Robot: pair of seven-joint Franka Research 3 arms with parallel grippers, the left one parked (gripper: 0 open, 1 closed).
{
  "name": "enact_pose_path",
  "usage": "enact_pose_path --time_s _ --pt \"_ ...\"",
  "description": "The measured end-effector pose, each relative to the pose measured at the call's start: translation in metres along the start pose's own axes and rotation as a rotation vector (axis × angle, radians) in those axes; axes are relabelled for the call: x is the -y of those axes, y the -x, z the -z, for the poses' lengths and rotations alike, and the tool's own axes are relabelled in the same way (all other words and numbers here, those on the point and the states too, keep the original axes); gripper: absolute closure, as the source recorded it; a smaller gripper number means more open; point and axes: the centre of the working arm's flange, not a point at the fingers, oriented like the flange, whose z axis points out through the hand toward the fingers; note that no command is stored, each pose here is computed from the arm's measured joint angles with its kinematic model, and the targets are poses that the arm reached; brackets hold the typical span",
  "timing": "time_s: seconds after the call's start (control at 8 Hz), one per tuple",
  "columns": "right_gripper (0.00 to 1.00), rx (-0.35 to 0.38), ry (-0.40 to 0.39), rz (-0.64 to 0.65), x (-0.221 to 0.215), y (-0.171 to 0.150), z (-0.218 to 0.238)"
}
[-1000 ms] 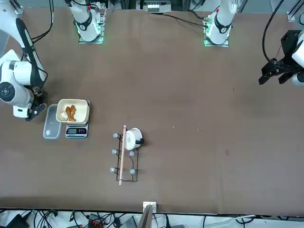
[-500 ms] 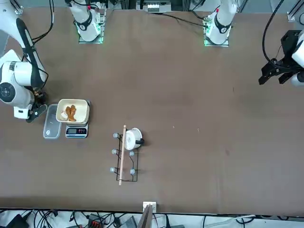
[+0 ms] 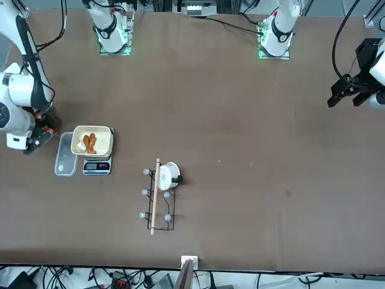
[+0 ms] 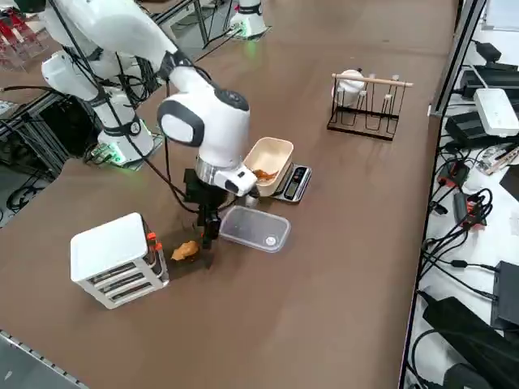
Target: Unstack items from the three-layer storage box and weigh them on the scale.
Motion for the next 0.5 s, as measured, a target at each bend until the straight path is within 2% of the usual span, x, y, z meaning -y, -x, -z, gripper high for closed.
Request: enact_pose_path --time_s 0.12,0.25,0.5 --pt "0.23 0.026 -0.011 -0.01 -0.003 0.016 0.006" --pt "0.25 0.014 -0.022 -0.013 -0.009 0.036 -0.007" --pt "0.24 -0.076 -0.03 -0.025 -0.007 0.06 -0.059"
